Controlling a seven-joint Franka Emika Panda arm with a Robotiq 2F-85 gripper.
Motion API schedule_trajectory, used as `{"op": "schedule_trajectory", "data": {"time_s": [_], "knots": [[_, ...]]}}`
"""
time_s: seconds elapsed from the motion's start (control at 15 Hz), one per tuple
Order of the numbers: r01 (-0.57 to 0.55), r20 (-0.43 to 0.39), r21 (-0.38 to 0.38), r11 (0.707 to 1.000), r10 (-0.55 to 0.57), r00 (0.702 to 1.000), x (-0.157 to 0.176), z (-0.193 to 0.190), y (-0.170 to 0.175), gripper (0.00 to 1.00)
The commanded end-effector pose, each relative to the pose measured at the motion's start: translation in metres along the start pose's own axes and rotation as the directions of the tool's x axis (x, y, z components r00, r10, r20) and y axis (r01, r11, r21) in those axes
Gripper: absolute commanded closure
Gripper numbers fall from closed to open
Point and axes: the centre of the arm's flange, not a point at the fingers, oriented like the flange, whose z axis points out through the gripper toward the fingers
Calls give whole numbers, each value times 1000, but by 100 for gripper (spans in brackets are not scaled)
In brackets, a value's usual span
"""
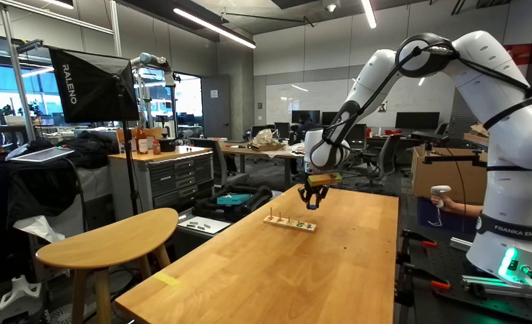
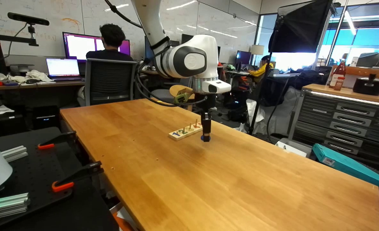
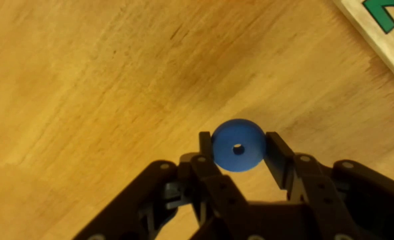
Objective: Remove the ring rom the wooden platform
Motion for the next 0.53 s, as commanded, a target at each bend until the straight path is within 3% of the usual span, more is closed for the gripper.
{"op": "schedule_trajectory", "data": {"time_s": [0.0, 0.07, 0.13, 0.27, 0.4, 0.47], "knots": [[1, 27, -26, 1000, 0, 1000, -1, 32, -1, 60], [8, 36, -32, 999, -6, 999, -3, 35, -2, 32], [6, 42, -31, 999, -5, 999, -4, 35, -5, 31], [29, 49, -15, 999, -28, 998, -11, 12, -14, 17], [64, 45, 8, 998, -65, 997, -16, -26, -28, 2], [95, 40, 18, 995, -95, 995, -19, -47, -34, 0]]}}
